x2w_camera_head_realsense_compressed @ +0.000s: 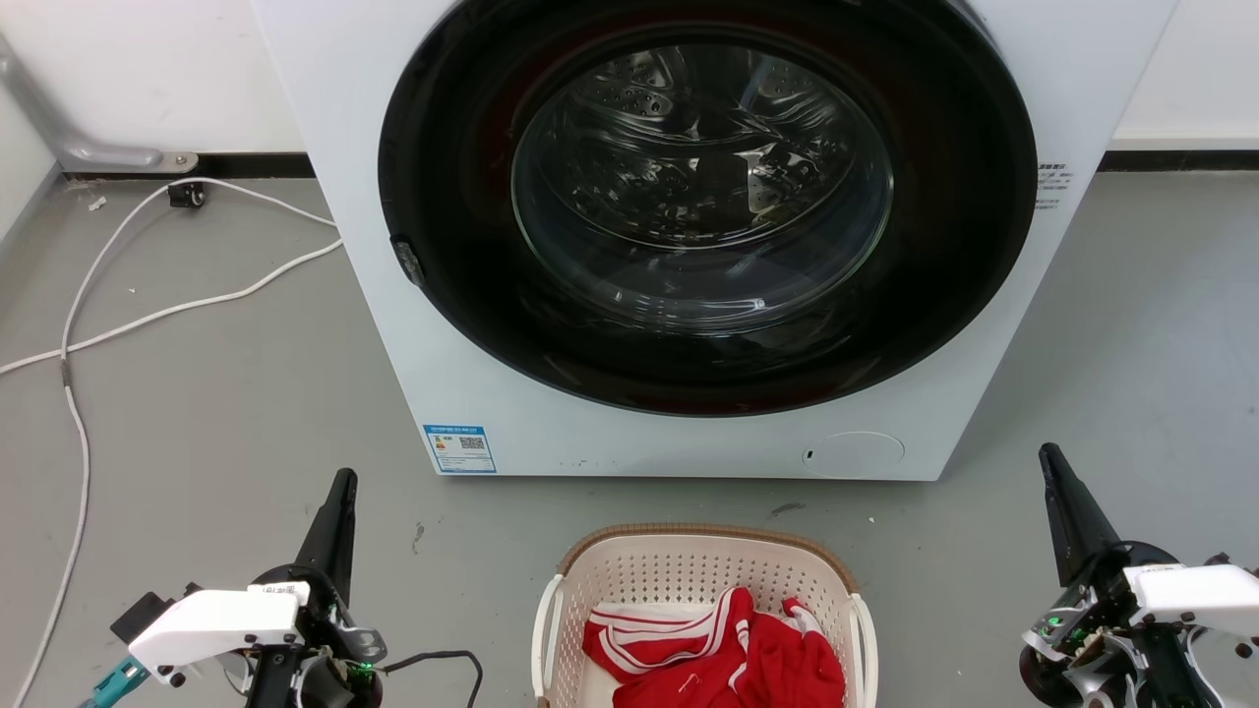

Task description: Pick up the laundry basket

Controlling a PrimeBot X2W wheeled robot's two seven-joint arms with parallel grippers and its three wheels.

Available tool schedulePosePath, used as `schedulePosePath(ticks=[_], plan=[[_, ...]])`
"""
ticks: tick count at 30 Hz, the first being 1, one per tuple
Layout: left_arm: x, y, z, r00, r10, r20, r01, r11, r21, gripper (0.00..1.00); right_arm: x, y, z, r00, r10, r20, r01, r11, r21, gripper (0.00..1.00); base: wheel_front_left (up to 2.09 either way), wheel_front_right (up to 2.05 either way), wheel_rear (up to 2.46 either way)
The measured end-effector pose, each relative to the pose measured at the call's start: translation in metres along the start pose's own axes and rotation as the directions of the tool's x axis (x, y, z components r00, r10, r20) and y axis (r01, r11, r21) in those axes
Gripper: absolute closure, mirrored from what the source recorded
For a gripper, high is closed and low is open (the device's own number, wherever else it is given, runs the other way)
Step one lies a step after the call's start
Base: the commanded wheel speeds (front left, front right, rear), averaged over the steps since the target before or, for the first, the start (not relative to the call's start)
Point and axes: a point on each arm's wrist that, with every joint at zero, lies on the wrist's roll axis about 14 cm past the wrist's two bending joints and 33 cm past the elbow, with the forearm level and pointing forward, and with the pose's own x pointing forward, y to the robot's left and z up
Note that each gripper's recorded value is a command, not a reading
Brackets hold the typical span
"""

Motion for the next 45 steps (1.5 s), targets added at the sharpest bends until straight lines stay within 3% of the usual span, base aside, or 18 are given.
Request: schedulePosePath(ticks=[31,32,37,45], plan=[[0.0,0.0,0.0,1.0,0.0,-0.001,0.0,1.0,-0.001,1.0,0.0,0.0,0.0,1.0,0.0,-0.001,0.0,1.0,0.002,1.0,0.0,0.0,0.0],[-0.001,0.003,-0.001,1.0,0.01,-0.002,-0.01,1.0,-0.004,0.0,-0.001,-0.003,0.0,1.0,-0.01,-0.001,0.01,1.0,0.003,0.0,0.0,0.0,0.0],[-0.014,0.029,-0.002,0.996,0.085,0.002,-0.085,0.996,-0.013,0.0,-0.014,-0.029,0.0,0.996,-0.085,0.007,0.085,0.996,0.011,0.0,0.0,0.0,0.0],[-0.014,0.025,-0.004,0.997,0.072,0.019,-0.072,0.997,0.016,0.0,-0.017,-0.028,0.0,0.996,-0.083,0.028,0.083,0.996,-0.025,0.0,0.0,0.0,0.0]])
